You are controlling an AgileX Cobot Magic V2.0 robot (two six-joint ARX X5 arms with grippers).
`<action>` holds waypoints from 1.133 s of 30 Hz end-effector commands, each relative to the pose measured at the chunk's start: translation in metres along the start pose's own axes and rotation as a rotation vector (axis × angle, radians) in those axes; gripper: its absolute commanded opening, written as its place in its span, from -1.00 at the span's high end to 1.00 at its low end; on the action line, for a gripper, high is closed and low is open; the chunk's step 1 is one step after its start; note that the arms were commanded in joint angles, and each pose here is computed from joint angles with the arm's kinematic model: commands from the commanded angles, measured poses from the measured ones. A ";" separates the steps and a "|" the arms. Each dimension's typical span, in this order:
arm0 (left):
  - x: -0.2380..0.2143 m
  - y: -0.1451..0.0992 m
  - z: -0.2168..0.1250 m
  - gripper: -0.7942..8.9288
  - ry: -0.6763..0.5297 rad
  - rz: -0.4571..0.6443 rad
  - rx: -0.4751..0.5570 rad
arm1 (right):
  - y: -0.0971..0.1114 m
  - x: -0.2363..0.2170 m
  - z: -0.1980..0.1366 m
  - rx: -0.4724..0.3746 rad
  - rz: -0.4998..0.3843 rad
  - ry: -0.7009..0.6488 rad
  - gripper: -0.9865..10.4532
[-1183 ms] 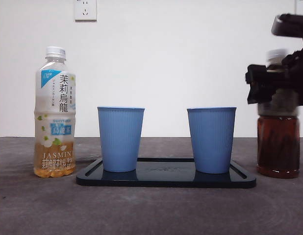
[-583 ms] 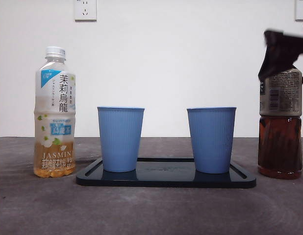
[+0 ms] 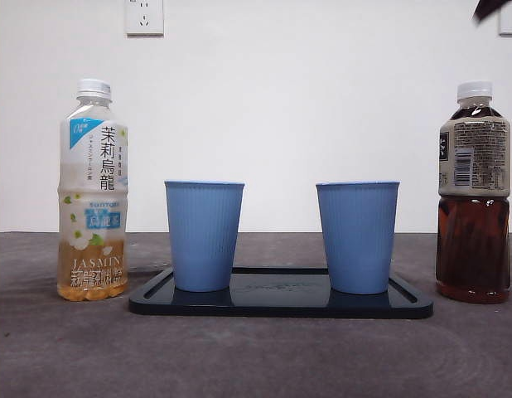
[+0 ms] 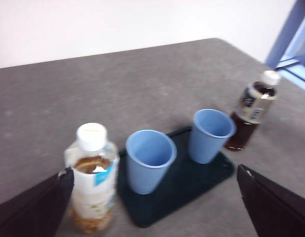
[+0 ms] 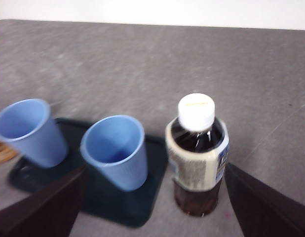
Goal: Pour the drink into the cup
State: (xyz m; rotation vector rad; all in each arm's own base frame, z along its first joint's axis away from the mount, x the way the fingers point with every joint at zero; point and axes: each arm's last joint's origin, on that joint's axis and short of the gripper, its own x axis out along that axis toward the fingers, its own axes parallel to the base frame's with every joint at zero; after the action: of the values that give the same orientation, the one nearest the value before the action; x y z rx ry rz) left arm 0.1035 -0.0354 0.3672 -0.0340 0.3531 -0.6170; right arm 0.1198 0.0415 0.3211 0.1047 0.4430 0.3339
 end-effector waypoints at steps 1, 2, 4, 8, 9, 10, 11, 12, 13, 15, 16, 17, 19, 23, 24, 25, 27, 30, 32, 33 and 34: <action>0.009 0.004 -0.008 -0.25 0.020 0.034 0.019 | 0.004 -0.025 0.011 -0.001 0.010 -0.019 0.05; 0.013 0.006 -0.013 -0.25 0.035 0.047 0.013 | 0.005 -0.031 0.014 -0.002 0.012 -0.033 0.05; 0.023 0.012 -0.027 -0.25 0.063 0.074 0.000 | 0.006 -0.046 0.018 -0.003 0.017 -0.063 0.06; 0.045 0.021 -0.054 -0.25 0.064 0.086 -0.030 | 0.008 -0.068 0.022 -0.005 0.022 -0.094 0.05; 0.051 0.024 -0.061 -0.25 0.051 0.087 -0.036 | 0.008 -0.072 0.022 -0.005 0.023 -0.096 0.06; 0.056 0.026 -0.067 -0.25 0.038 0.089 -0.042 | 0.008 -0.075 0.023 -0.005 0.023 -0.096 0.05; 0.060 0.028 -0.072 -0.25 0.029 0.099 -0.047 | 0.008 -0.078 0.023 -0.005 0.023 -0.095 0.06; 0.065 0.030 -0.078 -0.25 0.016 0.116 -0.052 | 0.009 -0.079 0.023 -0.004 0.022 -0.092 0.06; 0.069 0.033 -0.083 -0.25 0.008 0.133 -0.052 | 0.009 -0.081 0.023 -0.004 0.022 -0.089 0.06; 0.077 0.037 -0.090 -0.25 -0.003 0.160 -0.060 | 0.009 -0.083 0.023 -0.003 0.022 -0.084 0.06; 0.080 0.038 -0.093 -0.25 -0.008 0.165 -0.062 | 0.009 -0.083 0.023 -0.003 0.023 -0.083 0.06; 0.083 0.040 -0.095 -0.25 -0.010 0.165 -0.065 | 0.009 -0.083 0.023 -0.003 0.023 -0.083 0.06; 0.090 0.042 -0.097 -0.25 -0.014 0.164 -0.080 | 0.009 -0.083 0.023 -0.002 0.022 -0.084 0.06; 0.105 0.047 -0.098 -0.25 -0.014 0.155 -0.078 | 0.009 -0.083 0.024 -0.002 0.023 -0.086 0.06; 0.109 0.048 -0.099 -0.25 -0.011 0.152 -0.078 | 0.009 -0.083 0.024 -0.002 0.023 -0.086 0.06; 0.112 0.048 -0.099 -0.25 -0.008 0.150 -0.080 | 0.009 -0.083 0.024 -0.001 0.023 -0.086 0.06; 0.120 0.050 -0.101 -0.25 -0.003 0.142 -0.078 | 0.009 -0.083 0.024 0.001 0.023 -0.086 0.06; 0.131 0.050 -0.103 -0.25 0.005 0.126 -0.074 | 0.009 -0.083 0.024 0.001 0.023 -0.086 0.06; 0.138 0.051 -0.105 -0.25 0.003 0.118 -0.071 | 0.009 -0.083 0.024 0.001 0.023 -0.086 0.06; 0.141 0.051 -0.105 -0.25 0.002 0.115 -0.069 | 0.009 -0.083 0.024 0.001 0.023 -0.086 0.06; 0.145 0.052 -0.106 -0.25 0.002 0.113 -0.068 | 0.009 -0.083 0.024 0.001 0.022 -0.086 0.06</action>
State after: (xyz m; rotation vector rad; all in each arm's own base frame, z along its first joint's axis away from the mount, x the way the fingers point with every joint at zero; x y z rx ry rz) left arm 0.2041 -0.0661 0.2163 -0.0767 0.3772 -0.4920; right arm 0.0592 0.0214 0.3710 0.1139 0.3800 0.3415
